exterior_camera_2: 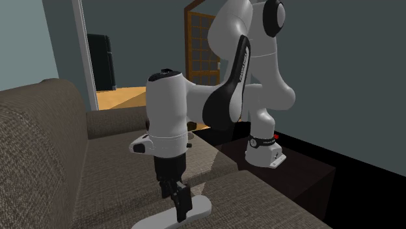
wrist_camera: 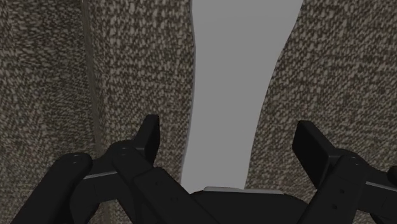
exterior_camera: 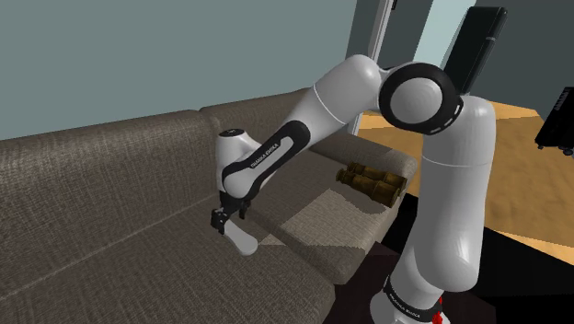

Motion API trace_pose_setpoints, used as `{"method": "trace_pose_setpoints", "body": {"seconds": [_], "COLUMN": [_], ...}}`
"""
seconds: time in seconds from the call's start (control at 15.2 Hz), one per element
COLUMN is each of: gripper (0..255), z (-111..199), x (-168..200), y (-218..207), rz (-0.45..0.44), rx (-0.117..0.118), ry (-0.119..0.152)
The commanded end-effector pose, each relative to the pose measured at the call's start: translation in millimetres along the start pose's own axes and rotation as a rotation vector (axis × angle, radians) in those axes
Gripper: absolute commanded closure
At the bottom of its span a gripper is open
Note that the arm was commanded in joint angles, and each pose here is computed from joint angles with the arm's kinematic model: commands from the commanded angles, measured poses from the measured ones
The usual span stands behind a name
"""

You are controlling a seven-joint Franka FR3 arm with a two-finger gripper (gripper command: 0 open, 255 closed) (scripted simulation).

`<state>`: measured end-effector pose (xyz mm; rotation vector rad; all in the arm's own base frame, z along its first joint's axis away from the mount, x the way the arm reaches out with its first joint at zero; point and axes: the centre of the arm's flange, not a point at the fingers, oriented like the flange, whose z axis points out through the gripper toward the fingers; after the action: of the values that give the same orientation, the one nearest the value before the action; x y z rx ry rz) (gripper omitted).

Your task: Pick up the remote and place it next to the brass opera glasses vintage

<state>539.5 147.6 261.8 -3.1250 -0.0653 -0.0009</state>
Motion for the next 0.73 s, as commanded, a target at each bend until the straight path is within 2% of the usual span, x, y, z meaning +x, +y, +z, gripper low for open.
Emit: {"method": "trace_pose_setpoints", "body": {"seconds": [0.0,0.13,0.66], "gripper": [0,0,0], "z": [11.9,25.5,25.5], "x": [0.1,0.1,0.1], "y": [-0.5,-0.5,-0.5], "rz": [0.0,0.0,0.0], "rx": [0.0,0.0,0.0], "ry": [0.001,0.001,0.001]}}
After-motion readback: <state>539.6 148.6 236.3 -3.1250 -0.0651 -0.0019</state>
